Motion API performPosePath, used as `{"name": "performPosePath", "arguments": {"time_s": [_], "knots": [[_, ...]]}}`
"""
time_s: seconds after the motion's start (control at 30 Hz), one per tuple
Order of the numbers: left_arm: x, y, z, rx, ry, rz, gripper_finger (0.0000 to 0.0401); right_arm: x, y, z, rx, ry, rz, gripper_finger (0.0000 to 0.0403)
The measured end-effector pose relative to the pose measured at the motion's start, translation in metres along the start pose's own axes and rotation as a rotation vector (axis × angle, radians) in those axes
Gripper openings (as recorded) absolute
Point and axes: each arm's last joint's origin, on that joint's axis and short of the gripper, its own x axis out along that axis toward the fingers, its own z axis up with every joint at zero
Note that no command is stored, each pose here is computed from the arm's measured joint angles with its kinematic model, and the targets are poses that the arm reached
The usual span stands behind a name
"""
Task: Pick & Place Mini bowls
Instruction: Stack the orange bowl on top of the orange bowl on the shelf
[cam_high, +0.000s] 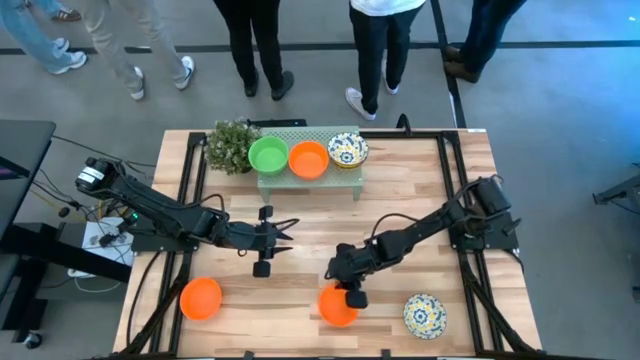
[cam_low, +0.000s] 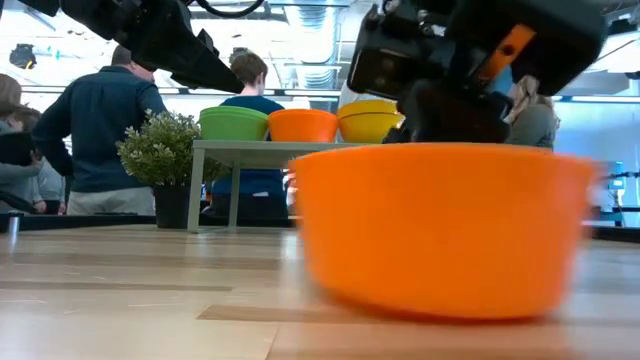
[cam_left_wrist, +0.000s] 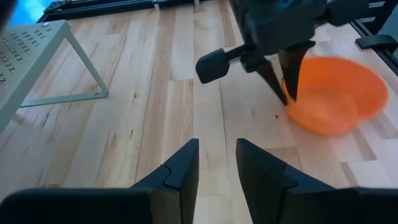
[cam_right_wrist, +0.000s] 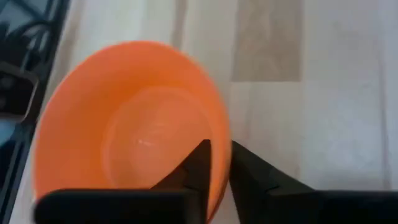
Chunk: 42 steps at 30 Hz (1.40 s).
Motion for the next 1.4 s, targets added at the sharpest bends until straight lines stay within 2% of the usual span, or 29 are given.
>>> {"name": "performPosePath", "arguments": {"time_s": [0.1, 0.27, 0.43, 0.57, 0.77, 1.03, 1.17, 1.27, 1.4], "knots": [[0.000, 0.000, 0.000, 0.000, 0.000, 0.000, 0.0108, -0.006, 0.000, 0.003, -0.056, 0.035, 0.020, 0.0008], [0.000, 0.000, 0.000, 0.000, 0.000, 0.000, 0.0108, -0.021, -0.002, 0.023, -0.099, 0.125, -0.021, 0.0011], [0.000, 0.000, 0.000, 0.000, 0.000, 0.000, 0.0108, -0.052, -0.007, 0.058, -0.245, 0.208, -0.071, 0.0006], [0.000, 0.000, 0.000, 0.000, 0.000, 0.000, 0.0108, -0.087, -0.022, 0.091, -0.269, 0.226, -0.179, 0.0003], [0.000, 0.000, 0.000, 0.000, 0.000, 0.000, 0.0108, -0.146, -0.044, 0.139, -0.351, 0.138, -0.309, 0.0004], [-0.002, 0.001, 0.001, 0.044, -0.008, 0.023, 0.0108, -0.221, -0.088, 0.182, -0.356, -0.060, -0.540, 0.0004], [-0.012, 0.007, 0.007, 0.033, -0.049, 0.087, 0.0108, -0.242, -0.119, 0.191, -0.332, -0.155, -0.618, 0.0003], [-0.023, 0.010, 0.014, 0.013, -0.097, 0.090, 0.0108, -0.257, -0.145, 0.191, -0.288, -0.190, -0.665, 0.0003], [-0.034, 0.014, 0.019, -0.008, -0.145, 0.089, 0.0108, -0.265, -0.176, 0.188, -0.245, -0.224, -0.637, 0.0002]]}}
